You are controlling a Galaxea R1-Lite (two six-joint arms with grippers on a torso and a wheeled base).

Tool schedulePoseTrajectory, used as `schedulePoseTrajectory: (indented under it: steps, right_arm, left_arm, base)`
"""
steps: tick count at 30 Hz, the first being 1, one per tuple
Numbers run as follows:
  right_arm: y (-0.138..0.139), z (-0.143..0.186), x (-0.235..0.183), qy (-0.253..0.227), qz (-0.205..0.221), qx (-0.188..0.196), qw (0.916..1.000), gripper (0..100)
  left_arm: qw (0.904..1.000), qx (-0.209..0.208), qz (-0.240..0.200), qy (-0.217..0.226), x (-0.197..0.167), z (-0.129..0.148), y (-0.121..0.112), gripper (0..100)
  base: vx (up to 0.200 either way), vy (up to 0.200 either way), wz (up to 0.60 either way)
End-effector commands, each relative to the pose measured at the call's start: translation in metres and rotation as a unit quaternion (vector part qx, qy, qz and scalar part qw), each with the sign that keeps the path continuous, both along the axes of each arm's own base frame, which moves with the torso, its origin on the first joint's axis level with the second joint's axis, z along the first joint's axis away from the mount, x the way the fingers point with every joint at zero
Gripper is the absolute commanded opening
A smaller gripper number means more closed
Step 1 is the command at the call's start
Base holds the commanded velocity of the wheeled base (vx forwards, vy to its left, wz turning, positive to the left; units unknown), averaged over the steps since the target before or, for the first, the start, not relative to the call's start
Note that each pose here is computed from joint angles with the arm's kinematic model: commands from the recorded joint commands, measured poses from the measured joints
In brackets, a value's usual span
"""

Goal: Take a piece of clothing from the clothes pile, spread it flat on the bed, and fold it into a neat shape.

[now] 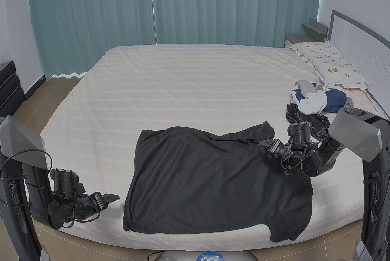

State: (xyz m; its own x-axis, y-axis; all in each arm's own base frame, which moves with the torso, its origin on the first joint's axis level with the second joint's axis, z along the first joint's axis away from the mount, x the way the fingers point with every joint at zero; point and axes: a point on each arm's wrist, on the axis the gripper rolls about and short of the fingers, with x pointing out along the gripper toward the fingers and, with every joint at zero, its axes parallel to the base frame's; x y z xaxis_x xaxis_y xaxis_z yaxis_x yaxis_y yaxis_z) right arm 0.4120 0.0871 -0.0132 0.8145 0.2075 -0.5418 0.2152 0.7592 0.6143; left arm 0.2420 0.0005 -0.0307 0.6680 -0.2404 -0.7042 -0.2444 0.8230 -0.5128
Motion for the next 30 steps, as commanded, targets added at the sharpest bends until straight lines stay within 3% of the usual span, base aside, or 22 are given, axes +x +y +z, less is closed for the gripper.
schedulePoseTrajectory:
  steps: [1, 8, 12, 19, 24, 30]
  right_arm:
    - [0.006, -0.001, 0.009, -0.008, 0.004, 0.006, 0.9999, 100]
    - [0.016, 0.008, 0.016, -0.018, 0.009, 0.017, 0.9996, 100]
    - [0.027, -0.008, 0.019, -0.004, 0.014, 0.020, 0.9997, 100]
    - [0.028, -0.025, 0.032, -0.001, 0.006, 0.015, 0.9999, 100]
    - [0.017, -0.019, 0.048, -0.029, -0.026, 0.004, 0.9992, 100]
    - [-0.016, -0.017, 0.059, -0.050, -0.053, -0.028, 0.9969, 100]
  left_arm:
    - [1.0000, 0.000, 0.000, -0.003, 0.003, -0.001, -0.001, 100]
    - [0.9997, -0.016, 0.019, -0.004, 0.007, 0.001, -0.003, 100]
    - [0.9987, -0.006, 0.050, -0.011, 0.014, 0.001, -0.008, 100]
    - [0.9986, -0.006, 0.051, -0.012, 0.014, 0.001, -0.009, 100]
    - [0.9986, -0.006, 0.051, -0.010, 0.014, 0.001, -0.009, 100]
    - [0.9986, -0.006, 0.051, -0.011, 0.014, 0.001, -0.009, 100]
  base:
    - [0.000, 0.000, 0.00]
    - [0.000, 0.000, 0.00]
    - [0.000, 0.000, 0.00]
    - [0.000, 0.000, 0.00]
    - [0.000, 0.000, 0.00]
    - [0.000, 0.000, 0.00]
